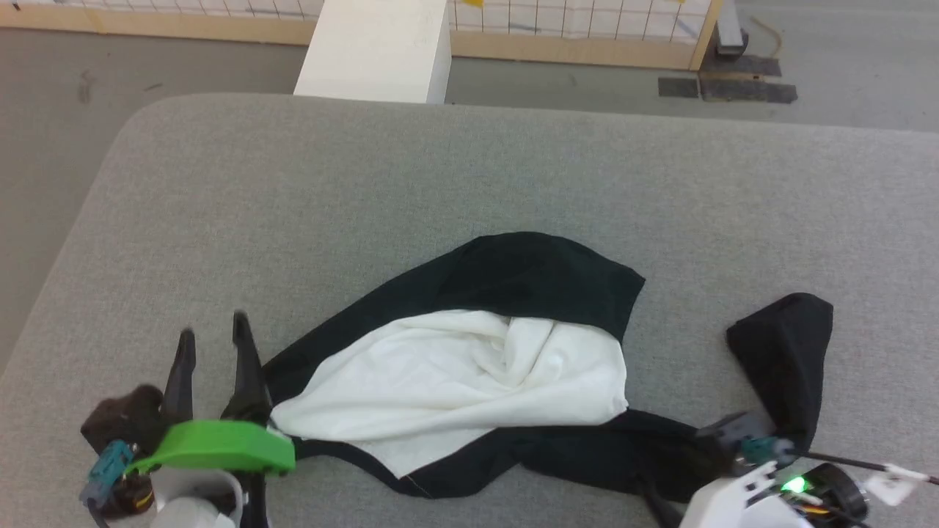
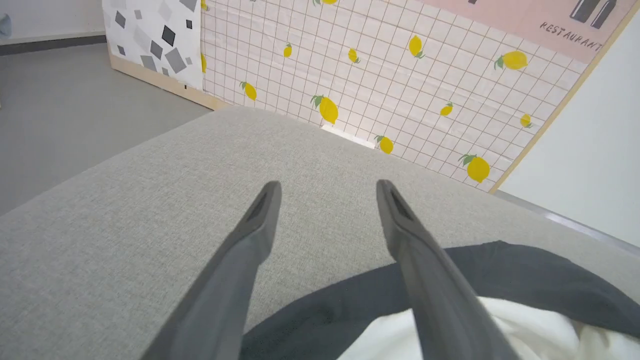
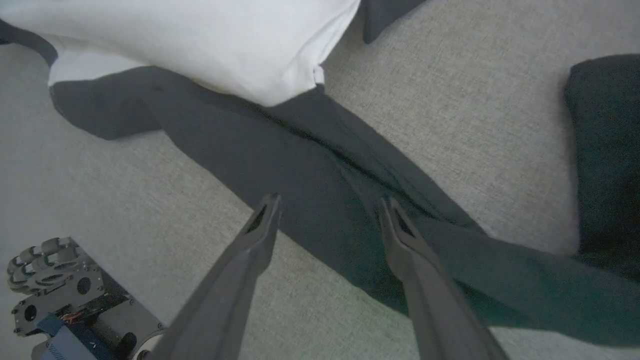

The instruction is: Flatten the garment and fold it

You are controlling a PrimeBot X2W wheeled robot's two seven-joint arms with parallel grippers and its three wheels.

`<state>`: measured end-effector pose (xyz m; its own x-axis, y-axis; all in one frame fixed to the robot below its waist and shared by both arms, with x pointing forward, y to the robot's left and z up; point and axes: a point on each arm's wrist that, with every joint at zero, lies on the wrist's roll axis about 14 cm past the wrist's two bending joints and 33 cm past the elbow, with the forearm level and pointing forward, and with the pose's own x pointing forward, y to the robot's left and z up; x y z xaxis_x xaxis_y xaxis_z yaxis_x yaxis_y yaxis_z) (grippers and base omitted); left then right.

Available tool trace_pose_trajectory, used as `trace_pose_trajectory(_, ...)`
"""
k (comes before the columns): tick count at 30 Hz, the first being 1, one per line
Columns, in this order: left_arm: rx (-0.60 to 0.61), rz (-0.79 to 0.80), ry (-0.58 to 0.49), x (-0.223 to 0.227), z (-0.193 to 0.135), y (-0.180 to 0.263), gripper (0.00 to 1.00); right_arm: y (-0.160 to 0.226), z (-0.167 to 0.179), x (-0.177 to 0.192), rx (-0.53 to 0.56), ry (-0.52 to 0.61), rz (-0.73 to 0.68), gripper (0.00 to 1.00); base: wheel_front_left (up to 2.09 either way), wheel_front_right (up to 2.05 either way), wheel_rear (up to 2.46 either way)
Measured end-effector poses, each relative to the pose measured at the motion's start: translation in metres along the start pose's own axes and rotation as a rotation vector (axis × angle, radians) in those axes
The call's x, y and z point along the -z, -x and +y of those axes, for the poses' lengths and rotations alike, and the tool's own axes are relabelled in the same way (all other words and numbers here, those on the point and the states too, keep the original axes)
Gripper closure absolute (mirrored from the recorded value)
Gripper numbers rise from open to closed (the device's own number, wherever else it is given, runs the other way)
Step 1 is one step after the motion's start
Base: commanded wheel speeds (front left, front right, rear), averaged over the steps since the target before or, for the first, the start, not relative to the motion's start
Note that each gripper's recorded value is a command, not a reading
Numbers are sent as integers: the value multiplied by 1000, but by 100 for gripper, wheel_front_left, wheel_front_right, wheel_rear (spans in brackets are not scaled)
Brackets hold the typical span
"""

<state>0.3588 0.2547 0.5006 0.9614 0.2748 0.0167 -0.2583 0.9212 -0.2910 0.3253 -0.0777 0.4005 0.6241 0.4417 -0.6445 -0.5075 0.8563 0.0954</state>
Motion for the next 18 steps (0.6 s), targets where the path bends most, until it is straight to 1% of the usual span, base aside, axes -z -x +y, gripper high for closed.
trace_pose_trajectory(3, 29, -30, -3, -5, -11, -5, 0, -9, 7, 17, -21, 39, 77, 0, 0, 0, 0)
trace_pose_trajectory(7, 32, -14, 1, 4, -13, -6, 0, -23, 8, 28, -35, 102, 159, 0, 0, 0, 0)
trace_pose_trajectory(8, 34, -9, -3, 6, -13, -6, 0, -26, 6, 28, -33, 110, 164, 50, 0, 0, 0)
trace_pose_trajectory(9, 34, -4, -10, 8, -13, -6, 0, -29, 5, 26, -29, 112, 166, 65, 0, 0, 0)
trace_pose_trajectory(10, 33, 0, -12, 10, -12, -7, 0, -31, 2, 24, -19, 106, 163, 100, 0, 0, 0)
trace_pose_trajectory(14, 21, 7, -14, 13, -7, -7, 0, -36, -22, 11, 57, 55, 115, 100, 0, 0, 0)
trace_pose_trajectory(16, 20, 13, -13, 15, -6, -7, 0, -34, -45, 0, 132, 15, 66, 100, 0, 0, 0)
trace_pose_trajectory(18, 18, 15, -12, 16, -5, -7, 0, -26, -76, -10, 226, -10, 14, 100, 0, 0, 0)
